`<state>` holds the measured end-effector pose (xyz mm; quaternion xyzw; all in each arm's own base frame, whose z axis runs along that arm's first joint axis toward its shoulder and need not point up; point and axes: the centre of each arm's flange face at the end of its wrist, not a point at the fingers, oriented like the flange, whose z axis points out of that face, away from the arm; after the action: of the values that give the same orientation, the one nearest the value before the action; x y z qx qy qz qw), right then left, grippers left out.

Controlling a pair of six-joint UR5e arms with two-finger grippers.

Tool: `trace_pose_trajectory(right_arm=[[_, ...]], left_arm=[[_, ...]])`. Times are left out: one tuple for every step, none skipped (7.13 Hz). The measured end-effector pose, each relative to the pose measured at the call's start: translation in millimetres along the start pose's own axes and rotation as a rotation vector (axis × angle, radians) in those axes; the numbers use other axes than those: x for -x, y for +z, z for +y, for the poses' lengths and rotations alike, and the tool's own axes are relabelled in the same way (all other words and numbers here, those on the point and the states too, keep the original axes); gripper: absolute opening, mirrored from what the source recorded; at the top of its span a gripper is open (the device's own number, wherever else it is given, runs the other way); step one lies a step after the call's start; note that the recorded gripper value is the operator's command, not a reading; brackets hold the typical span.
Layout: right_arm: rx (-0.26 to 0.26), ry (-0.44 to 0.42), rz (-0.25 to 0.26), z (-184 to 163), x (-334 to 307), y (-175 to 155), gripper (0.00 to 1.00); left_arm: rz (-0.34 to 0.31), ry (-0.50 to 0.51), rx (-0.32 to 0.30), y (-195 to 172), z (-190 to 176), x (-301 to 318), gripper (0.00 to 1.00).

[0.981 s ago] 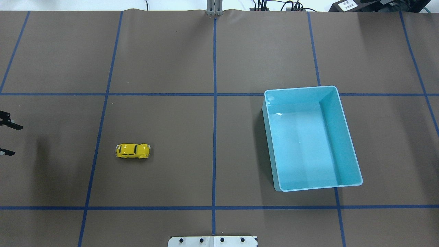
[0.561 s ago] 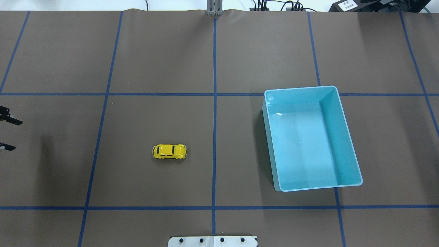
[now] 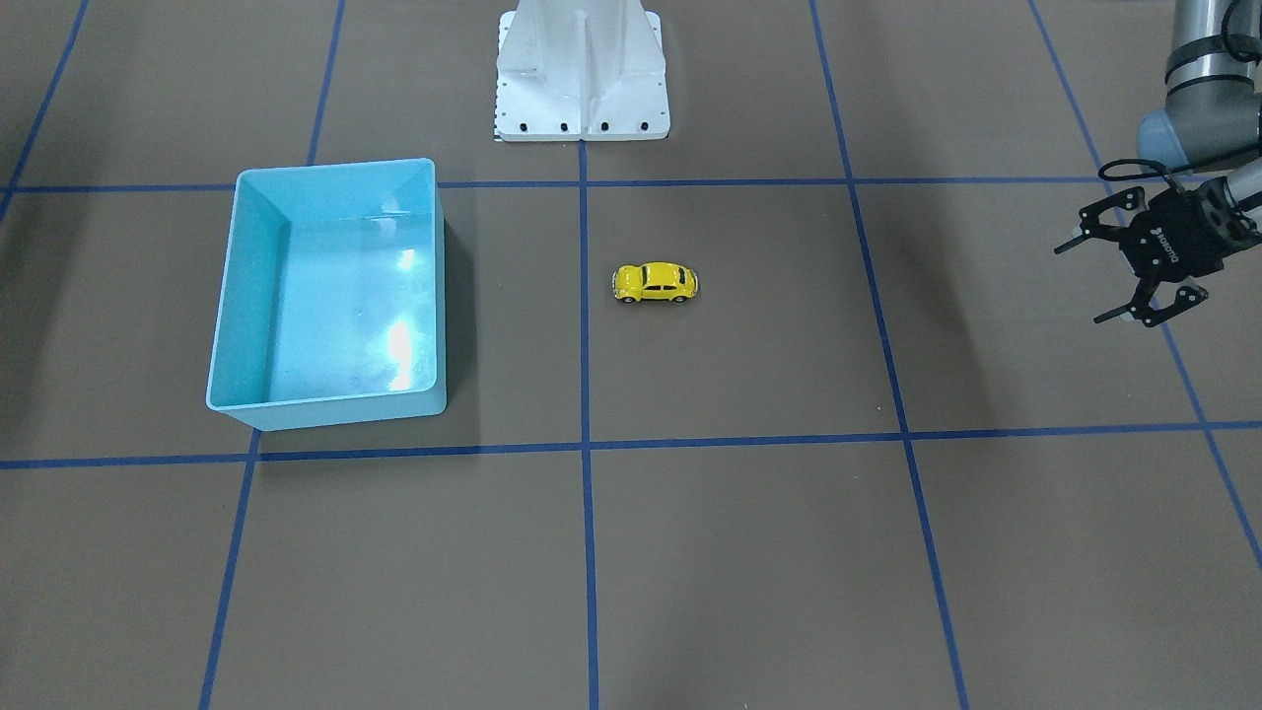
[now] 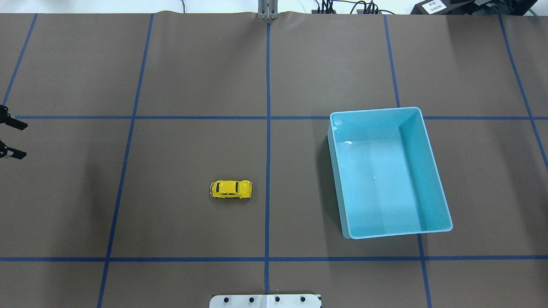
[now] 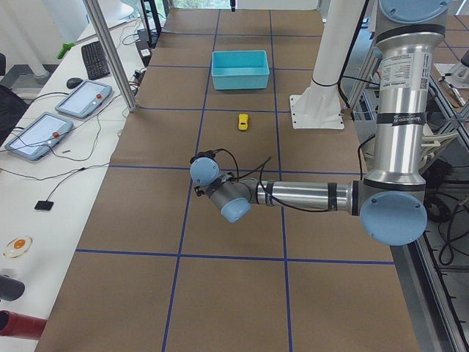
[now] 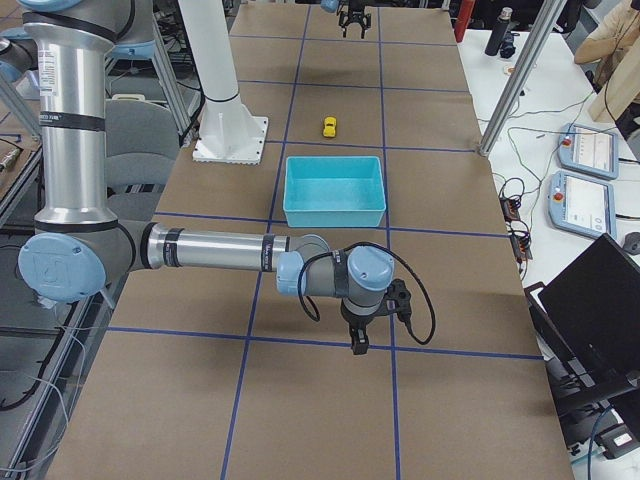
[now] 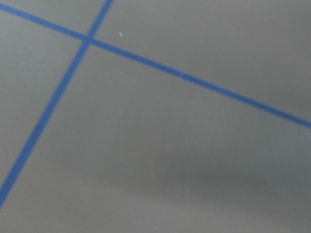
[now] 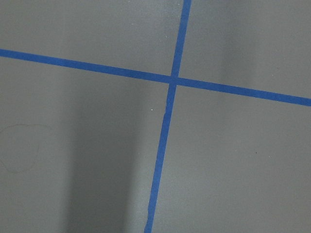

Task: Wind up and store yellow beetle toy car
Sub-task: 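Lift the left gripper off so the car rolls forward, then withdraw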

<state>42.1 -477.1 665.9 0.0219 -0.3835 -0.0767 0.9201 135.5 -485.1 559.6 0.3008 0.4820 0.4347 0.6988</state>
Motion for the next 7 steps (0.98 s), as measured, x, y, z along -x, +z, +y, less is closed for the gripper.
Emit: trace_pose_trajectory(right_arm=[[0.0, -0.001, -0.002, -0.9, 0.4, 0.3, 1.0], [-0.004, -0.006, -0.014, -3.7, 3.5, -0.8, 1.0], [-0.012, -0.013, -0.034, -7.4, 8.7, -3.6, 1.0], [-0.012, -0.023, -0.045, -9.8, 13.0, -1.9, 1.0], [-0.011, -0.056, -0.039, -14.6, 20.7, 3.9, 1.0], [-0.027, -0.107, -0.024, -20.9, 31.1, 6.6, 1.0], [-0.059, -0.159, -0.029, -29.3, 48.4, 0.2, 1.0]], left_arm=[[-0.035, -0.039, 0.023, -7.4, -20.5, -0.4, 1.0], [-0.066, -0.081, 0.054, -12.7, -36.6, 0.7, 1.0], [-0.08, -0.155, 0.092, -18.6, -49.2, 3.0, 1.0], [-0.086, -0.272, 0.139, -29.6, -62.6, 8.4, 1.0], [-0.096, -0.385, 0.182, -43.0, -69.2, 16.8, 1.0], [-0.128, -0.469, 0.222, -55.9, -66.1, 26.7, 1.0], [-0.186, -0.53, 0.26, -67.0, -57.4, 36.2, 1.0]])
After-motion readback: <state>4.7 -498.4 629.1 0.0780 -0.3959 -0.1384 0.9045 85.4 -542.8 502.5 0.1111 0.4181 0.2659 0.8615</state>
